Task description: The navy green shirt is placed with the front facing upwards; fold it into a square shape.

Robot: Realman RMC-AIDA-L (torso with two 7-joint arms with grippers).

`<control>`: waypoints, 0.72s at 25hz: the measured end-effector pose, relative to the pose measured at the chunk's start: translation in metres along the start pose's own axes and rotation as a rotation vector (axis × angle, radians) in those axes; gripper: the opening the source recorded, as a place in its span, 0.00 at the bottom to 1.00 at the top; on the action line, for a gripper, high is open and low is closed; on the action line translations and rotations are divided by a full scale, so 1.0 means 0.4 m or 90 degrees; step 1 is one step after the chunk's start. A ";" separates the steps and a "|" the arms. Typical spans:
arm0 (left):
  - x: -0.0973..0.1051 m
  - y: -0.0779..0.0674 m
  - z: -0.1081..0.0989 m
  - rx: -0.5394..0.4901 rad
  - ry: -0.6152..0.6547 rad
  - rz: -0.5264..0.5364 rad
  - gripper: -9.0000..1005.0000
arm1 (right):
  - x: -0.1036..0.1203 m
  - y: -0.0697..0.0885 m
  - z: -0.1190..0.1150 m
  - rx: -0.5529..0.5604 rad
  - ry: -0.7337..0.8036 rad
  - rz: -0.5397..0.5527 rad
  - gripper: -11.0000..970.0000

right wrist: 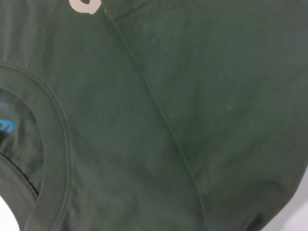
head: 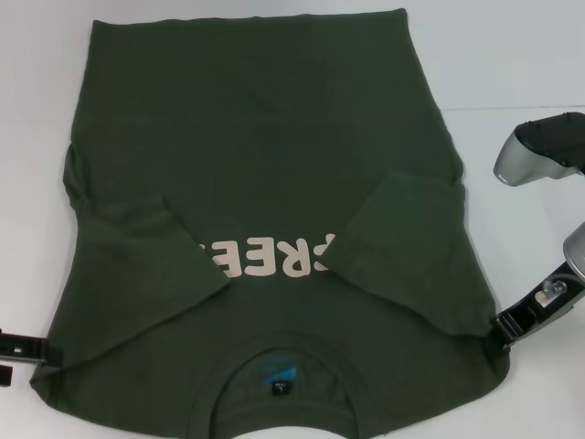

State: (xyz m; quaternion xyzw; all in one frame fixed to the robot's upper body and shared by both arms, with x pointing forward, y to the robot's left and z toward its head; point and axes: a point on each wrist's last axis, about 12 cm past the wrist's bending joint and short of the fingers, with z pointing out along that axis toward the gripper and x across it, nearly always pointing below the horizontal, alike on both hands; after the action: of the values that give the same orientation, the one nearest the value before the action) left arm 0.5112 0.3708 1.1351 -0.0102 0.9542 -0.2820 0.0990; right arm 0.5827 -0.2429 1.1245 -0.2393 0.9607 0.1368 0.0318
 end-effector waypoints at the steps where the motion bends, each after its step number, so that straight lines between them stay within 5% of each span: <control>1: -0.001 0.002 0.004 -0.002 0.001 -0.002 0.89 | 0.000 0.000 0.000 -0.001 0.000 0.000 0.05; 18: -0.013 0.026 0.057 -0.023 0.007 -0.013 0.88 | 0.005 -0.001 0.004 -0.005 0.003 -0.002 0.05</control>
State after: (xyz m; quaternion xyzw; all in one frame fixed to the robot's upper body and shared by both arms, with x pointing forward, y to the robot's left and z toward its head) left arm 0.5212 0.3679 1.1117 -0.0203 0.9596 -0.2655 0.0905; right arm 0.5811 -0.2437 1.1226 -0.2415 0.9598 0.1401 0.0289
